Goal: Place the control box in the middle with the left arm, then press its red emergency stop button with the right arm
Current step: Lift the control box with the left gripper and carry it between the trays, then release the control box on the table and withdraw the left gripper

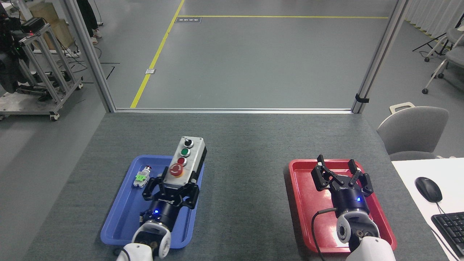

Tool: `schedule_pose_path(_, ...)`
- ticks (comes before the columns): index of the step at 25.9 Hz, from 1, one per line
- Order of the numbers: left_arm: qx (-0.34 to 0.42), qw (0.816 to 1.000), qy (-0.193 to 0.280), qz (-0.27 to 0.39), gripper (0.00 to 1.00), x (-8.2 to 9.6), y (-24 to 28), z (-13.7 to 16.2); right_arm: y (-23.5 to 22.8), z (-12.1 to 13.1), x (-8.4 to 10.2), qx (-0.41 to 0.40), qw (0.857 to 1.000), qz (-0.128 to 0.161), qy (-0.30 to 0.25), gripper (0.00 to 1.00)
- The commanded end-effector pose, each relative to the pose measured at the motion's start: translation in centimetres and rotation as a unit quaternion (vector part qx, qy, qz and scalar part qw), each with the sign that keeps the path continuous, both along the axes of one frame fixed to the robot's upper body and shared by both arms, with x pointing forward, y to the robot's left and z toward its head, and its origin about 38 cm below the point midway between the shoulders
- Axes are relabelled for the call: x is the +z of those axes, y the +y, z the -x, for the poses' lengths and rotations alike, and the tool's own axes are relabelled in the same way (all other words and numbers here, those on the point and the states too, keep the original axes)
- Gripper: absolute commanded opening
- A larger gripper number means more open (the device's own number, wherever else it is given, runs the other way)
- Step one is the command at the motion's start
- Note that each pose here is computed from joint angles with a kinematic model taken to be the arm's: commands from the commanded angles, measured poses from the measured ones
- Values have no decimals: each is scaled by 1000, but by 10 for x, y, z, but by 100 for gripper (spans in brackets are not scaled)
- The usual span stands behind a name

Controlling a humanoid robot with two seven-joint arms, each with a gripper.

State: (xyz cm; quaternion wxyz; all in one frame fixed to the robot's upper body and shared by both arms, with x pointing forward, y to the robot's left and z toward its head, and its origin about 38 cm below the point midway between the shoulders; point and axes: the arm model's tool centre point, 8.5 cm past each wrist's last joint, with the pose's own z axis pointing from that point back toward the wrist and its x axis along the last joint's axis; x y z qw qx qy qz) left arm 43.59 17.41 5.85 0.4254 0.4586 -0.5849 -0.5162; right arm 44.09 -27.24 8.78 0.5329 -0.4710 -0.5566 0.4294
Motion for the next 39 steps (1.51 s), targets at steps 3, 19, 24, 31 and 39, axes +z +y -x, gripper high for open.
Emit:
schedule_pose_path(3,-36,998,37,23,0,-7,-89,11,1,0,1,0,1000,0,-1,100)
schedule_pose_path(19,-54,994,79,-56,0,-26,-150,23,-8,1,2,-12,1000,-3,-4,100)
schedule_pose_path(24,-87,987,98,-88,30,-43,-166,38,-8,1,2,-12,1000,-3,-4,100)
schedule_pose_path(31,-99,988,92,-81,98,-38,-168,42,-10,2,0,-19,1000,-8,-2,100)
schedule_pose_path(39,-130,990,15,-45,99,15,-40,75,-11,2,1,-21,1000,-8,-9,94)
